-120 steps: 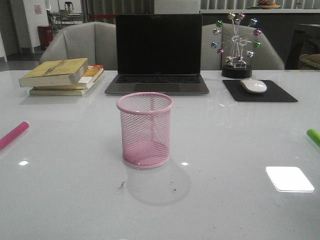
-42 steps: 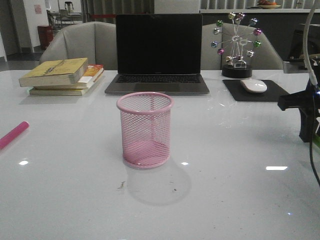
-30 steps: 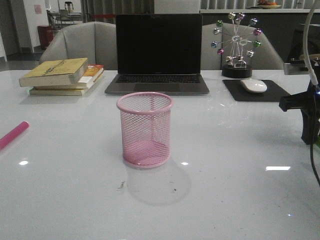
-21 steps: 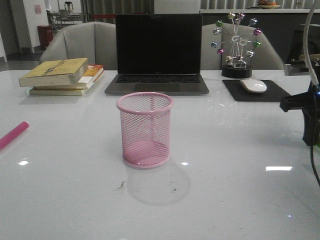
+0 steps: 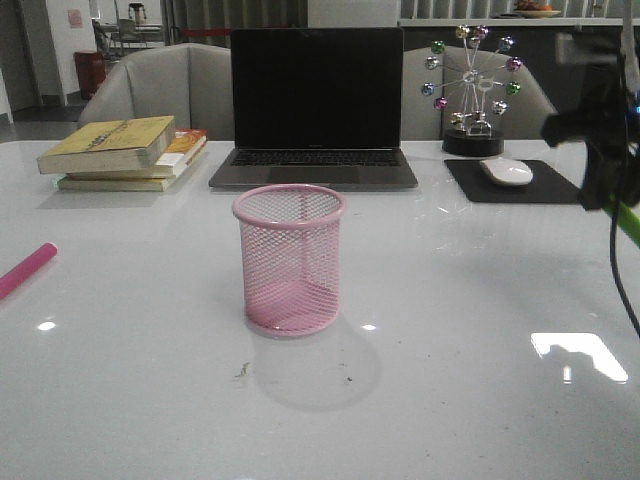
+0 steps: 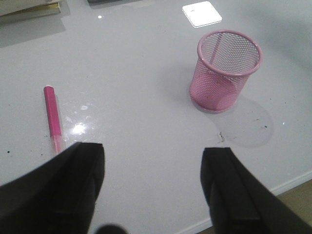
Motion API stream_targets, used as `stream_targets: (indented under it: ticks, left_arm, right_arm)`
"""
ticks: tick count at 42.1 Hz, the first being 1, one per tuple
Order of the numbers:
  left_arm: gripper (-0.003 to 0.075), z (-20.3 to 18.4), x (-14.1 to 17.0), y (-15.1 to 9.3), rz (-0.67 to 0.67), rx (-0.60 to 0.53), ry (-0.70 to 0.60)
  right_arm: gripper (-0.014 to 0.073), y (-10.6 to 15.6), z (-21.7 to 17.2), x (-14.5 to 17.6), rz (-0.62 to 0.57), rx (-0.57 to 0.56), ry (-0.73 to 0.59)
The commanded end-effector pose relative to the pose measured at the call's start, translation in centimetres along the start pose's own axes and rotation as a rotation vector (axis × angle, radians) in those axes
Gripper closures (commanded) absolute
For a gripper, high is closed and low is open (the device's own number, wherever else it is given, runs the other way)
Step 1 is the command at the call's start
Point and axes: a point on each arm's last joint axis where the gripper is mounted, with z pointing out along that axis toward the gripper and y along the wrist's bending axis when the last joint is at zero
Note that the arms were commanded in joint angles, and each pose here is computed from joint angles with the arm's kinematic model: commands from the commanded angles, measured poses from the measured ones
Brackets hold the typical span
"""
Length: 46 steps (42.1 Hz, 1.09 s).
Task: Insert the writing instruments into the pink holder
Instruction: 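Lift the lime-green marker and carry it over the pink holder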
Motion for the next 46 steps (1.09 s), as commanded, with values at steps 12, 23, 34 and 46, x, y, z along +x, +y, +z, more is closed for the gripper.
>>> stream_targets:
  ticks: [12, 23, 34, 46]
  left_arm:
    - [0.0231, -0.5, -1.6, -0.1, -0.005, 0.009, -0.108]
    - [0.0231, -0.5, -1.6, -0.1, -0.001, 0.007, -0.109]
    - [0.0231, -0.5, -1.6, -0.1, -0.001, 0.006, -0.109]
    - [0.0231, -0.5, -1.6, -0.1, -0.001, 0.006, -0.109]
  right_arm:
    - [0.0430, 9.3, -12.7, 0.6, -0.096, -0.304, -0.767]
    - [0.0430, 16.8, -13.6, 1.4, -0.238, -0.513, -1.015]
    - [0.0430, 19.6, -8.2, 1.6, -0.267, -0.528, -1.010]
    - [0.0426, 20.6, -3.0, 2.6, -0.299, -0.498, -0.878]
